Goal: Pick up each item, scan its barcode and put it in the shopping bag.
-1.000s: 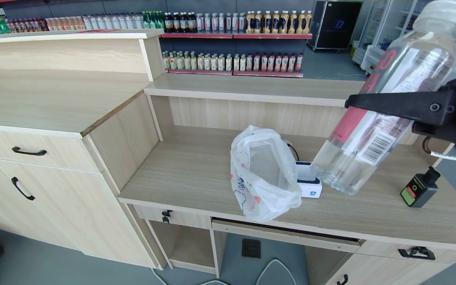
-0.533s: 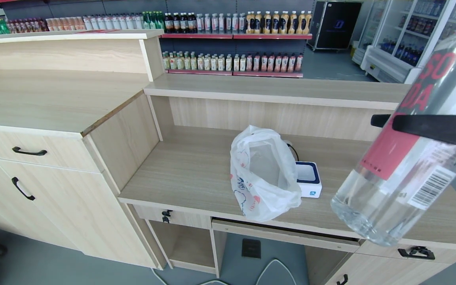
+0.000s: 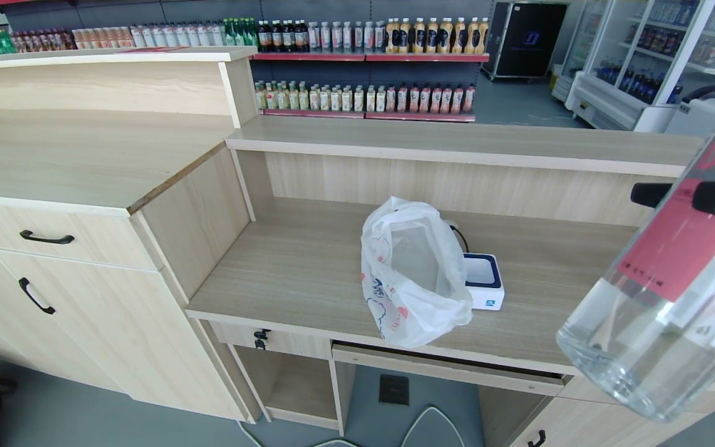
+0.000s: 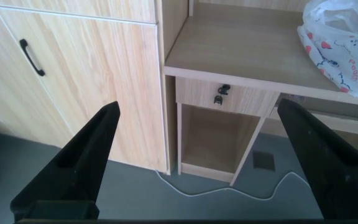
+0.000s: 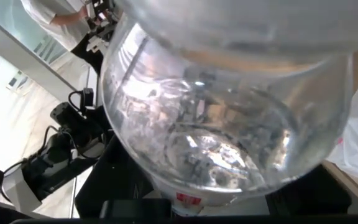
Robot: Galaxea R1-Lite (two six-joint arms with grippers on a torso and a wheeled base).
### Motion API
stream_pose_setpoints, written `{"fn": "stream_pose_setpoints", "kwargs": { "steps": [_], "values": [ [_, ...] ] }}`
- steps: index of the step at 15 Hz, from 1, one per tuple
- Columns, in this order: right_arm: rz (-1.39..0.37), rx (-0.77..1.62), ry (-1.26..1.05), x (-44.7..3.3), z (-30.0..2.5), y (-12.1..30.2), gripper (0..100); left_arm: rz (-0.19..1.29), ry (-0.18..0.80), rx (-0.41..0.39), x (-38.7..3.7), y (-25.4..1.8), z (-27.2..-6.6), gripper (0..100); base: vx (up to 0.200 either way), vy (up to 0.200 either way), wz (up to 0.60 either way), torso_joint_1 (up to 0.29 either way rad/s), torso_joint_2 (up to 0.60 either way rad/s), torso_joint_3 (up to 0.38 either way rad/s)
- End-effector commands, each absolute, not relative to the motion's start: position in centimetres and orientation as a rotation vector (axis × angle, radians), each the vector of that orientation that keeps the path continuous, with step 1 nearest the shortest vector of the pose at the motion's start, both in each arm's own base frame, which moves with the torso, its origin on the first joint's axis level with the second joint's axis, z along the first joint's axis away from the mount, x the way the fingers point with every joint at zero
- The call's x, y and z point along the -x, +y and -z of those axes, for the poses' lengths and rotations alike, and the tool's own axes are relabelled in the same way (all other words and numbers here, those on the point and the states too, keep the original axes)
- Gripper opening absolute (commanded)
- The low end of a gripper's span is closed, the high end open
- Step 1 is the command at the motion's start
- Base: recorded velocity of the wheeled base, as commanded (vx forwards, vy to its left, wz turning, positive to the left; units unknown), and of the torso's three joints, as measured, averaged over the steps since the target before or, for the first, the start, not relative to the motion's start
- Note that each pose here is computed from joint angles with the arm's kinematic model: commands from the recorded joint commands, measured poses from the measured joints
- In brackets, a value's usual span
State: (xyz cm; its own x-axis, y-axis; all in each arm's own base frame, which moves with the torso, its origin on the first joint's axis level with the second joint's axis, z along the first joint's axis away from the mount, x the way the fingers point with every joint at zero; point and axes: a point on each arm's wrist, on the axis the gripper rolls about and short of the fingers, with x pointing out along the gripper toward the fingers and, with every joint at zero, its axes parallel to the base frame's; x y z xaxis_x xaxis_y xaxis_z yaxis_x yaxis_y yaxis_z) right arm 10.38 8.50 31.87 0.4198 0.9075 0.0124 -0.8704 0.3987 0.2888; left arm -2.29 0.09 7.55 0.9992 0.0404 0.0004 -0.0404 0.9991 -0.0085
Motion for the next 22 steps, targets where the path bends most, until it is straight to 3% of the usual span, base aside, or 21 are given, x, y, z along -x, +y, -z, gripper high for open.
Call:
{"fn": "stream_pose_setpoints", "kwargs": {
  "steps": [1, 9, 16, 22],
  "values": [
    [-1.133, -0.268, 0.144, -10.1, -32.0, 8.3, 0, -0.041, 0.0, 0.009, 2.3, 0.1, -7.5, 100, 0.0, 0.0, 0.0, 0.0, 0.0, 0.0],
    [-1.124, -0.265, 0.135, -10.1, -32.2, 8.3, 0, -0.041, 0.0, 0.009, 2.3, 0.1, -7.5, 100, 0.0, 0.0, 0.0, 0.0, 0.0, 0.0],
    [-0.449, -0.171, 0.087, -16.6, -30.2, 4.0, 0, -0.041, 0.0, 0.009, 2.3, 0.1, -7.5, 100, 0.0, 0.0, 0.0, 0.0, 0.0, 0.0],
    [-0.082, 0.262, -0.039, -23.0, -23.4, -3.0, 0, -0.041, 0.0, 0.009, 2.3, 0.1, -7.5, 100, 0.0, 0.0, 0.0, 0.0, 0.0, 0.0]
  ]
}}
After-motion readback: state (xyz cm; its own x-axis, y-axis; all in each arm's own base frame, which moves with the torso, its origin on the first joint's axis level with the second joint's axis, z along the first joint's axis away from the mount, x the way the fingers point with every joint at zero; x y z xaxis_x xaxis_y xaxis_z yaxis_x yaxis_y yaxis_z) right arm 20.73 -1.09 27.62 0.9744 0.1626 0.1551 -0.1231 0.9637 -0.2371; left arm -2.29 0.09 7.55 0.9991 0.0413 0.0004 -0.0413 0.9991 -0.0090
